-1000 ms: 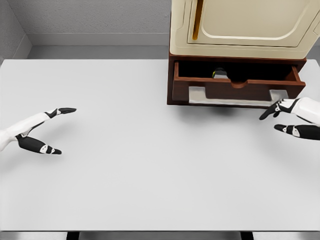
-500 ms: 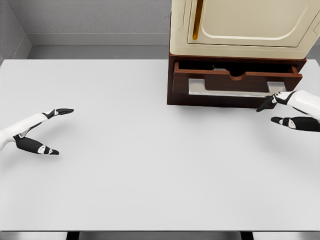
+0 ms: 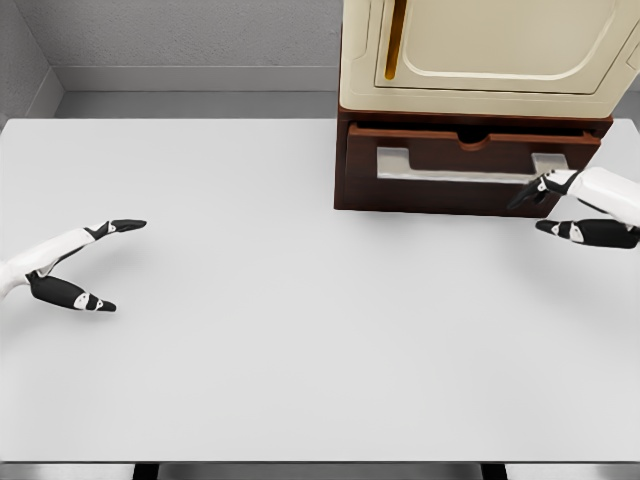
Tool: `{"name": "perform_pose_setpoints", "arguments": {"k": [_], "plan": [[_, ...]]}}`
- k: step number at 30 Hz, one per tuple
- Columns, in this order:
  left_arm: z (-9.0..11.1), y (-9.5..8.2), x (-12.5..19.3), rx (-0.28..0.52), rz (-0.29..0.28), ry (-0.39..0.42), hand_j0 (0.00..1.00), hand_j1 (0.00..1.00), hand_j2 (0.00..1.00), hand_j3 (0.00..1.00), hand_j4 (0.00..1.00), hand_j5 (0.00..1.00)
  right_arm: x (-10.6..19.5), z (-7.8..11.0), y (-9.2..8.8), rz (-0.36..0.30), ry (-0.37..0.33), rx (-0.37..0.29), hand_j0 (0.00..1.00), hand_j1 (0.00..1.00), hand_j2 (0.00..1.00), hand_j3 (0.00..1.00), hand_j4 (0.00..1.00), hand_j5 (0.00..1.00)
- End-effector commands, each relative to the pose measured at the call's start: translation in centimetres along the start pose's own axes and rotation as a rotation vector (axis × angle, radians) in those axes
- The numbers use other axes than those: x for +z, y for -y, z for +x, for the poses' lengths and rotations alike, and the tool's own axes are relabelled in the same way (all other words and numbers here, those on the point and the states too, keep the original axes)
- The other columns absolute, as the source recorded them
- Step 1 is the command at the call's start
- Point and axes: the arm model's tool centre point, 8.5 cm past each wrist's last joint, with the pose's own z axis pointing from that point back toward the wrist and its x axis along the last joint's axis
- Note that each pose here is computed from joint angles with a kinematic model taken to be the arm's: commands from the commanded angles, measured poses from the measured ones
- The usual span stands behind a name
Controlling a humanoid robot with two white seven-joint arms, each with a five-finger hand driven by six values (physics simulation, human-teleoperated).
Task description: Put the switch into the drawer with left arm, and close the drawer with right arm
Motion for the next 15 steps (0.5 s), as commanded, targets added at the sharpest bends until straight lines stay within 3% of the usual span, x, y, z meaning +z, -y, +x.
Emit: {"name": "perform_pose_setpoints", "arguments": {"k": [1,8,13,15], "plan": [[0.0,-0.1,0.0,0.002,0.002,0.000,1.00,1.00,1.00,1.00,1.00,1.00,-0.1,-0.4,-0.4,0.005,-0.006,-0.018,0.63,0.63,0.63,0.63,0.63,0.63],[0.0,0.3,-0.2,0.003,-0.003,0.000,1.00,1.00,1.00,1.00,1.00,1.00,-1.5,-1.3,-0.6,0.016,-0.012,-0.024,0.64,0.64,0.64,0.64,0.64,0.64],[-0.1,0.3,-0.1,0.001,-0.006,-0.003,1.00,1.00,1.00,1.00,1.00,1.00,-1.5,-1.2,-0.6,0.019,-0.012,-0.021,0.64,0.64,0.64,0.64,0.64,0.64],[-0.1,0.3,-0.1,0.001,-0.006,-0.003,1.00,1.00,1.00,1.00,1.00,1.00,-1.6,-0.3,-0.7,0.030,0.010,-0.009,0.66,0.66,0.66,0.66,0.66,0.66]]}}
